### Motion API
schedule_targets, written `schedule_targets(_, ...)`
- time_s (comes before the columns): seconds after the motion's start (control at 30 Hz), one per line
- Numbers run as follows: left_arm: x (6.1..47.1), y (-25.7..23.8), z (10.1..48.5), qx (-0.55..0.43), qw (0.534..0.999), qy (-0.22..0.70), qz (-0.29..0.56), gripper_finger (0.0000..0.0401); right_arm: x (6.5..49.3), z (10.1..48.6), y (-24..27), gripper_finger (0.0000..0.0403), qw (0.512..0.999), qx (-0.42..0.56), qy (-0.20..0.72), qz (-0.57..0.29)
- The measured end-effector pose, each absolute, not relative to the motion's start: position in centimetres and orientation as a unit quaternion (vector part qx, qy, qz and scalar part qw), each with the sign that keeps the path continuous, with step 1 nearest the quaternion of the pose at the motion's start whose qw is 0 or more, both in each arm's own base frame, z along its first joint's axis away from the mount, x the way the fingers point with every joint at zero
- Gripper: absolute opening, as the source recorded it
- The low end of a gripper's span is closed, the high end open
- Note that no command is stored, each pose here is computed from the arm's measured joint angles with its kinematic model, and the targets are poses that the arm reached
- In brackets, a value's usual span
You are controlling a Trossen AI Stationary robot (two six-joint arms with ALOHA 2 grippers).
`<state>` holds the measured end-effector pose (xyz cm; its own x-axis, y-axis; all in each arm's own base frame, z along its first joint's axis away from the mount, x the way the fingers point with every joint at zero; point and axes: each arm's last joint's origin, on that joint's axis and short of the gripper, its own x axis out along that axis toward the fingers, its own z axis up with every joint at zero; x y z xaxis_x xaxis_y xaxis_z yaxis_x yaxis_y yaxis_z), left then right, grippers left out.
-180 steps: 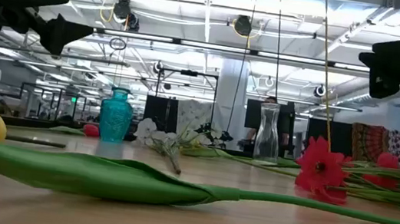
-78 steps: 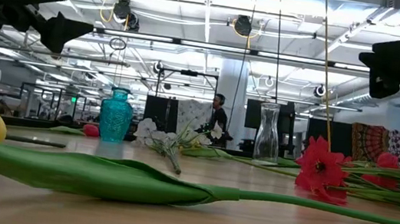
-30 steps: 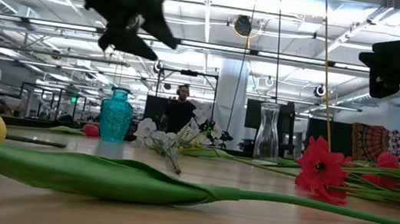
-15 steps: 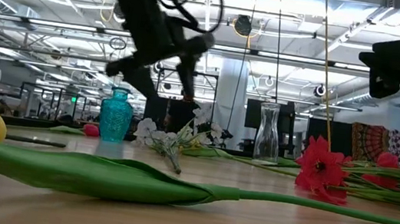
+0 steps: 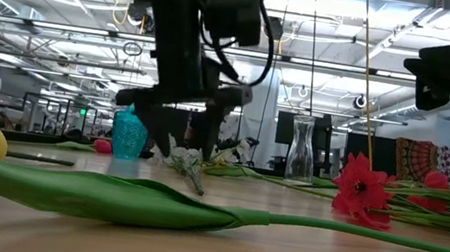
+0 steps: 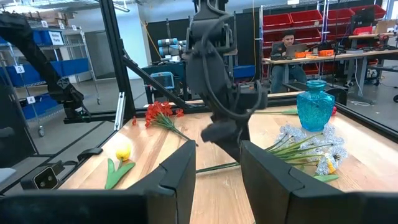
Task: Sort flowers into vase by color
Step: Put the top white flowers into the blue vase
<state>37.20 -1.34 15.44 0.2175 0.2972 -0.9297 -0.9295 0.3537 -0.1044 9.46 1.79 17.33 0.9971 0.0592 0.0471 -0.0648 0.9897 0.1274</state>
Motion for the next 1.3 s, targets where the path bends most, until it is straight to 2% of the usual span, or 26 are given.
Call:
schedule_targets(0.2,37.5,-0.5,13.4,-0.356,0.672,0.452,0.466,0.0304,9.5,17.3,1.8,0.0118,0.997,0.064,-0.022,0.031)
schedule_targets(0.5,37.1,-0.2,12.4,-0.320,0.660,0.502,0.459,0.0295,9.5,17.3,1.8,0.0118,0.997,0.065,-0.022,0.031)
schedule_targets(0.67,36.3,-0.1,13.1,-0.306,0.648,0.516,0.469,0.0233,9.5,17.3,1.8,0.0118,0.997,0.065,-0.022,0.031)
schedule_targets(1.0,35.6,-0.2,13.2,-0.261,0.646,0.530,0.483,0.0027,9.5,17.3,1.8,0.0118,0.997,0.065,-0.022,0.031)
schedule_targets(1.07,35.0,-0.3,13.6,-0.238,0.641,0.537,0.495,0.0012,9.5,17.3,1.8,0.0118,0.997,0.065,-0.022,0.031)
schedule_targets(1.2,33.9,-0.5,15.1,-0.205,0.635,0.535,0.518,0.0023,9.5,17.3,1.8,0.0118,0.997,0.065,-0.022,0.031)
schedule_targets(1.3,33.1,-0.9,16.6,-0.197,0.654,0.516,0.517,0.0021,9.5,17.3,1.8,0.0118,0.997,0.065,-0.022,0.031)
